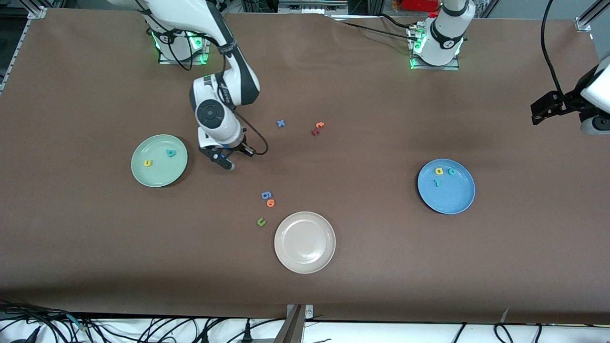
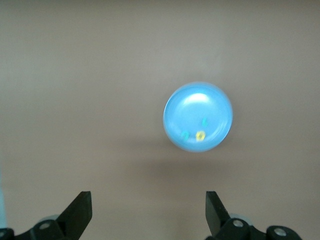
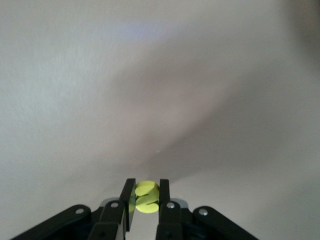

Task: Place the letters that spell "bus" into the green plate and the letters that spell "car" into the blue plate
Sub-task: 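Release the 2 onto the green plate while the left gripper returns to rest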

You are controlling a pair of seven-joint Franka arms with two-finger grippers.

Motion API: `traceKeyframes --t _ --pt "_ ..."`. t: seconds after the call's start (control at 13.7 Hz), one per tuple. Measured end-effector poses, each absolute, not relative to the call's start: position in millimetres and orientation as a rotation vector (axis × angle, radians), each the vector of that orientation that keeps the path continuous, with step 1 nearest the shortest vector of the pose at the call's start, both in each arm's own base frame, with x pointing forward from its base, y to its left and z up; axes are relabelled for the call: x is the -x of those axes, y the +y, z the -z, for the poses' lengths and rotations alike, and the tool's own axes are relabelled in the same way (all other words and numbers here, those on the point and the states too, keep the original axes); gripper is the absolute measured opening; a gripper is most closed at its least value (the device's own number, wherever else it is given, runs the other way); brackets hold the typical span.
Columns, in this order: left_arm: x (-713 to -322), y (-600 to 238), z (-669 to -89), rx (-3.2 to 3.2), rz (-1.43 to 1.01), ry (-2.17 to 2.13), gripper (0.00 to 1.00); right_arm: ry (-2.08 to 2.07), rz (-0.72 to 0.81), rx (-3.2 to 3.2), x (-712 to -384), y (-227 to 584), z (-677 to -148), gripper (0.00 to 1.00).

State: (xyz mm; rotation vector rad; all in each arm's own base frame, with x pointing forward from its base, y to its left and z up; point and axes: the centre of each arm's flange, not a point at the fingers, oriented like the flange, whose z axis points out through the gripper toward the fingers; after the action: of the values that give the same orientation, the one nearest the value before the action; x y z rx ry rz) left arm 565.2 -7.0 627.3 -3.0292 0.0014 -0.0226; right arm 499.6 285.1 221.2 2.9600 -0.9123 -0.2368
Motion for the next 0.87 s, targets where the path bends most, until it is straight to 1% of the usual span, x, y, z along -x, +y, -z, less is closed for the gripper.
traceKeyframes --t 0.22,0.36,0.58,0.87 --pt "-570 -13 -629 3.09 0.095 -0.007 1.0 -0.877 0.351 -2.966 -531 227 -280 0.22" --pt "-567 1 -635 3.157 0.114 -0.066 1.0 -0.806 0.388 -2.987 -543 179 -295 0.22" --pt "-560 2 -640 3.181 0.127 -0.074 1.0 -0.639 0.407 -3.025 -555 104 -297 0.22" --pt "-552 -2 -645 3.181 0.139 0.02 1.0 -0.487 0.425 -3.017 -563 32 -268 0.22"
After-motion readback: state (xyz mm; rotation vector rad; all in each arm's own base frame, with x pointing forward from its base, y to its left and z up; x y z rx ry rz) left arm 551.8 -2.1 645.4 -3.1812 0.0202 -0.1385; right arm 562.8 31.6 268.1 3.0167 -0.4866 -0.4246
